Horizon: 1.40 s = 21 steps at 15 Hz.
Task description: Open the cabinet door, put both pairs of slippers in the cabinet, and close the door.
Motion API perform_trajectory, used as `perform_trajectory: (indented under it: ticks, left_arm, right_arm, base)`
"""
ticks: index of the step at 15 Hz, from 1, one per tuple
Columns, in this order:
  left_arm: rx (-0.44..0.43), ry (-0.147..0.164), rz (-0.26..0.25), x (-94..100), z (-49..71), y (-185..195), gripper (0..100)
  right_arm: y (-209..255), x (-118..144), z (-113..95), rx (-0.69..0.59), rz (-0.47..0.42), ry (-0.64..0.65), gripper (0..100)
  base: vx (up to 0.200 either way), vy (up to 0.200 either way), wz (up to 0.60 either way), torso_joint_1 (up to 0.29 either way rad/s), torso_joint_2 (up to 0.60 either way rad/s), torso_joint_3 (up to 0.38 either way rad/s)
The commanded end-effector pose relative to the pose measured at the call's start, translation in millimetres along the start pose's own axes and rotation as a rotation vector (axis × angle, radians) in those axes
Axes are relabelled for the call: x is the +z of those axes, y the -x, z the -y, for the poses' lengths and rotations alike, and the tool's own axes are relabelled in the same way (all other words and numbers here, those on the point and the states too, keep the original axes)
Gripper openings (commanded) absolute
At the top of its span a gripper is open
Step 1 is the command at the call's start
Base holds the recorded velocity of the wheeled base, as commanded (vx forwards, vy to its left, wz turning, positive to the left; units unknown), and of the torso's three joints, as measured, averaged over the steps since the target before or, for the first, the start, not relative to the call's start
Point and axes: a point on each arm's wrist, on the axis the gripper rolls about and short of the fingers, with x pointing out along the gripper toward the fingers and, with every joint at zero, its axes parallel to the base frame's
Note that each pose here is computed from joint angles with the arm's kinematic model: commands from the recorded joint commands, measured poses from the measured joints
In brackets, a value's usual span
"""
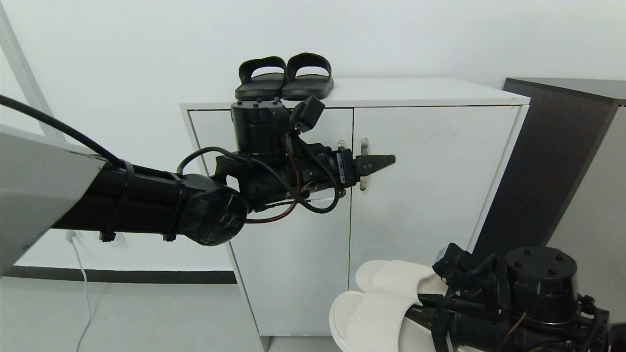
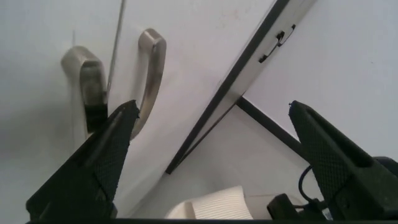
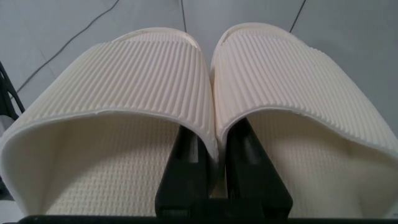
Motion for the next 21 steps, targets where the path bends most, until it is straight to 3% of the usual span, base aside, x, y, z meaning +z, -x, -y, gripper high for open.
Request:
perform_trajectory:
  ticks: [1,5,6,11,14,18,21]
  left_arm:
    - [0.017,-0.001,0.009,-0.5,-4.4,-7.6,100]
    - [0.030,0.012,-0.022,-1.1,-6.7,-17.7,100]
    - [0.030,0.012,-0.022,-1.2,-6.9,-18.1,0]
    - [0.031,0.012,-0.030,-2.9,-2.6,-9.2,0]
    - [0.010,0.013,-0.048,-6.6,12.7,1.5,0]
    - [-0.052,-0.001,-0.043,-13.8,46.8,23.4,0]
    - [-0.053,-0.007,-0.027,-20.5,58.1,46.3,0]
  right_arm:
    - [-0.3,-0.7,0.0,0.000,-0.003,0.000,0]
    - [-0.3,-0.7,0.0,0.000,-0.003,0.000,0]
    - [-0.3,-0.7,0.1,-0.001,-0.003,0.000,0]
    - [5.6,-6.3,-3.4,0.063,-0.001,0.003,0]
    - [11.8,-12.4,-6.7,0.132,0.040,0.016,0]
    - [16.4,-21.4,-9.3,0.186,0.019,0.053,0]
    - [17.4,-23.8,-9.7,0.189,0.010,0.061,0]
  base:
    - [0.000,0.000,0.00,0.000,0.00,0.000]
    - [0.000,0.000,0.00,0.000,0.00,0.000]
    - [0.000,0.000,0.00,0.000,0.00,0.000]
    - [0.000,0.000,0.00,0.000,0.00,0.000]
    - [0.000,0.000,0.00,0.000,0.00,0.000]
    - [0.000,0.000,0.00,0.000,0.00,0.000]
    - [0.000,0.000,0.00,0.000,0.00,0.000]
